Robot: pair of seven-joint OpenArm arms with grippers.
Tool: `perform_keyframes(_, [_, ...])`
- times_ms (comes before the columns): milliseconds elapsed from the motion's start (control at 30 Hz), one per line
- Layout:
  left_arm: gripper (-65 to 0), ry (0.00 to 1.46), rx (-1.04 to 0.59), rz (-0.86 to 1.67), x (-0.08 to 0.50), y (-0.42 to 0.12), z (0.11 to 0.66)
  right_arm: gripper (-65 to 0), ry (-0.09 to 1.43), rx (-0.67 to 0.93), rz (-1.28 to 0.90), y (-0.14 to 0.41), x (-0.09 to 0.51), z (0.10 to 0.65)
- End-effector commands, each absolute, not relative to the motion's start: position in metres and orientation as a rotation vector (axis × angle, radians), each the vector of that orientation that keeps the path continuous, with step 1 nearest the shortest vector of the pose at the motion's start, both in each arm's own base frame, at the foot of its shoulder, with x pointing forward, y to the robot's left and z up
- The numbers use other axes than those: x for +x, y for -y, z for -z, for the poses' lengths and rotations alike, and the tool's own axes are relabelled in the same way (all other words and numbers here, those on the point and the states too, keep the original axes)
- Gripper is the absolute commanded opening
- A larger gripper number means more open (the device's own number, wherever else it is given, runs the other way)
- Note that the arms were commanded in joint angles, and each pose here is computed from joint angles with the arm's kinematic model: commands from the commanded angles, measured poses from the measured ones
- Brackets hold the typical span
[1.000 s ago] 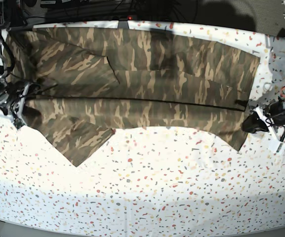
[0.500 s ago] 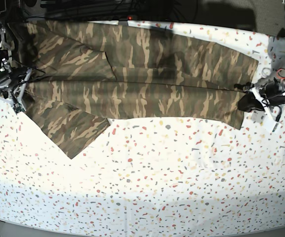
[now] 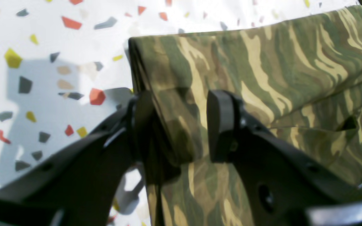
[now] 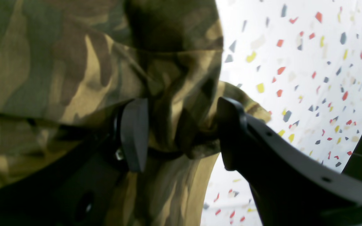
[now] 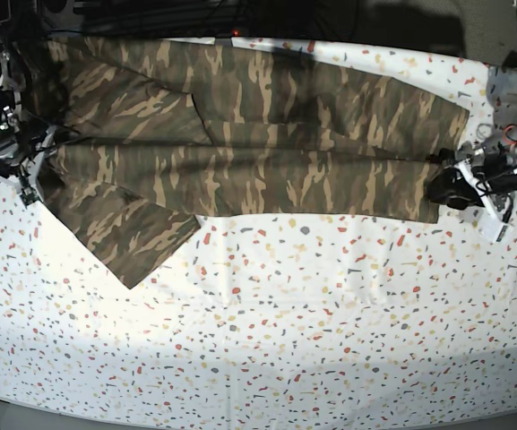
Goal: Fold the T-shirt properly
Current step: 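Release the right gripper and sweep it along the strip end, tucking loose fabric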
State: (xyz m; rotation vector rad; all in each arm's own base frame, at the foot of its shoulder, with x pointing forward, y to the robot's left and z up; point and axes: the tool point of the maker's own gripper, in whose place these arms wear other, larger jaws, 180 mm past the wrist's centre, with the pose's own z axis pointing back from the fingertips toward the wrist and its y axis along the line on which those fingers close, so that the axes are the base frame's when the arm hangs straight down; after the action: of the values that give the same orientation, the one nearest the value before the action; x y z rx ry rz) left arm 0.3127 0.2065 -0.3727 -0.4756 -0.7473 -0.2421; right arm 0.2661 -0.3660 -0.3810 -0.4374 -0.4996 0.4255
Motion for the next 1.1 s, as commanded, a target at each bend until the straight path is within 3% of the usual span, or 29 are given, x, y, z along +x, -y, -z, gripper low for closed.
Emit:
perform_keyframes(0, [-37.1, 0.842, -0.481, 0.241, 0.328, -0.211, 0.350, -30.9, 0.585, -0.479, -0.420, 0.372, 0.287, 0.355])
perform_keyframes(133, [-37.1, 0.965, -0.515, 0.211, 0.345, -0.205, 0.331, -30.9, 0.736, -0.433, -0.361, 0.360, 0.325, 0.323])
perform_keyframes(400, [-37.1, 0.954, -0.640, 0.213, 0.341, -0.152, 0.337, -31.0, 0.955, -0.282, -0.206, 0.340, 0.403, 0.272])
perform_keyframes(733, [-37.1, 0.850, -0.674, 0.224, 0.324, -0.132, 0.356, -31.0, 0.798, 0.034, -0.176, 0.307, 0.458, 0.337])
perform_keyframes(1067, [-37.1, 0.853, -0.688, 0.217, 0.324, -0.131, 0.355, -31.0, 0.609, 0.041, -0.257, 0.295, 0.440, 0.400])
